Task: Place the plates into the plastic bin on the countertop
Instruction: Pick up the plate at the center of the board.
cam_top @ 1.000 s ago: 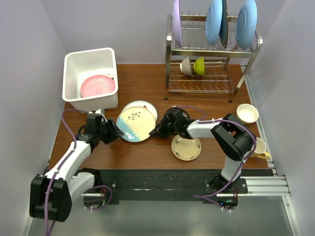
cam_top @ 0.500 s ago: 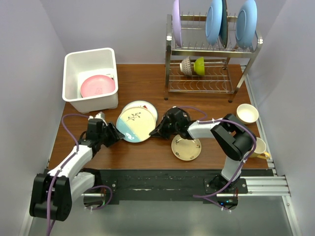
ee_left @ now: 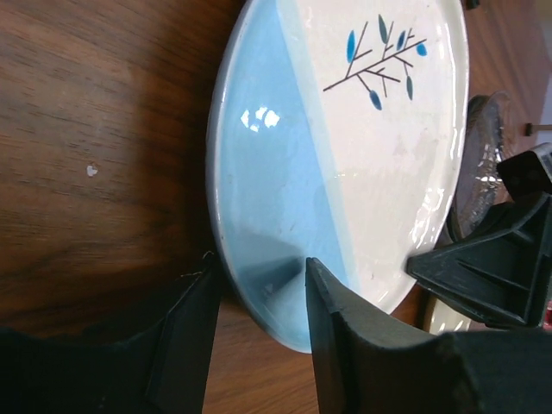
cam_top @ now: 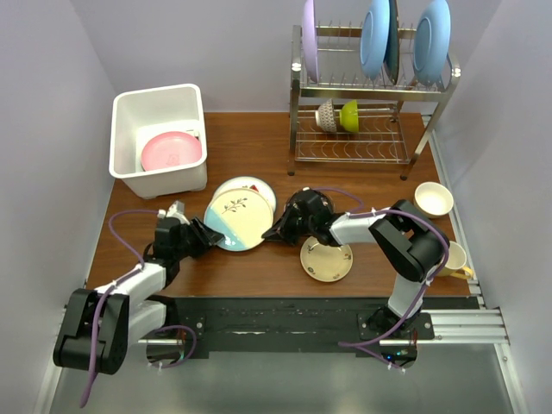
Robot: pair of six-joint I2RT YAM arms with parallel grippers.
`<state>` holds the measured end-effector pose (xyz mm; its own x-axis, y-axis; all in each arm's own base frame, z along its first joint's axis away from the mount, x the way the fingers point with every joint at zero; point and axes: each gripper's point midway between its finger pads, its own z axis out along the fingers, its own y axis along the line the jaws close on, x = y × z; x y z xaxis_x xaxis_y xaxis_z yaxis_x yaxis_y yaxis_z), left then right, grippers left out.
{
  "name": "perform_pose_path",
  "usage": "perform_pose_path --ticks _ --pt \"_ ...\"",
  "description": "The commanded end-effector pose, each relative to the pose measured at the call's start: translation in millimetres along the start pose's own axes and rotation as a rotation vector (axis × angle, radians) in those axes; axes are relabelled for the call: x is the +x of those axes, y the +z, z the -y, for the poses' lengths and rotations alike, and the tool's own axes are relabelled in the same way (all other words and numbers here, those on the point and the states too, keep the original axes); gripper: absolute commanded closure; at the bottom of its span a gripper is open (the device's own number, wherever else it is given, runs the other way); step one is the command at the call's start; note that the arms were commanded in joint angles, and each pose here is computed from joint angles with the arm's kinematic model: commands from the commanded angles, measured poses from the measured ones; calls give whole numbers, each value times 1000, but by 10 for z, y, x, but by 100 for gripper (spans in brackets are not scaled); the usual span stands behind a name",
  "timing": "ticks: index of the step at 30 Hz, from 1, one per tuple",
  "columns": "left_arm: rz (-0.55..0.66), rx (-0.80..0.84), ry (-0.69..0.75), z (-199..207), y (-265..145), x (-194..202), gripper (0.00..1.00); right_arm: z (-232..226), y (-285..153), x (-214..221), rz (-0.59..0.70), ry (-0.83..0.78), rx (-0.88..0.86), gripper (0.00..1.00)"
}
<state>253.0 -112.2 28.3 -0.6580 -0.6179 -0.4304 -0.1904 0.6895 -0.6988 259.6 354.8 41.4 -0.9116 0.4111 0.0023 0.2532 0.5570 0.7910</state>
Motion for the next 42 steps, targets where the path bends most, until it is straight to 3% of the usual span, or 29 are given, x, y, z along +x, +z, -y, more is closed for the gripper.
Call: perform_pose_path --ticks 1,8,9,13,18,20,28,36,40,42 --pt "54 105 -13 139 -11 -33 55 -299 -49 19 -25 -49 -118 100" --pt "62 191 18 272 -47 -32 72 -284 -22 70 -53 -39 -145 100" --pt "58 193 21 272 -46 -24 80 -270 -19 68 -52 -38 -139 100" --pt "43 200 21 278 -43 3 99 -279 -36 62 -48 -50 -133 100" --pt "23 200 24 274 -50 40 100 -271 -62 48 -37 -76 -112 100" --pt "21 202 24 286 -61 40 100 -300 -85 40 -32 -88 -114 96" --pt "44 212 44 403 -124 -70 100 -320 -137 16 -17 -128 -93 57" --pt "57 210 43 494 -156 -161 100 -325 -199 -3 -3 -155 -74 33" --pt "65 214 33 539 -170 -207 100 -326 -280 -30 25 -182 -59 12" --pt "61 211 27 559 -172 -223 100 -341 -354 -59 49 -200 -55 8"
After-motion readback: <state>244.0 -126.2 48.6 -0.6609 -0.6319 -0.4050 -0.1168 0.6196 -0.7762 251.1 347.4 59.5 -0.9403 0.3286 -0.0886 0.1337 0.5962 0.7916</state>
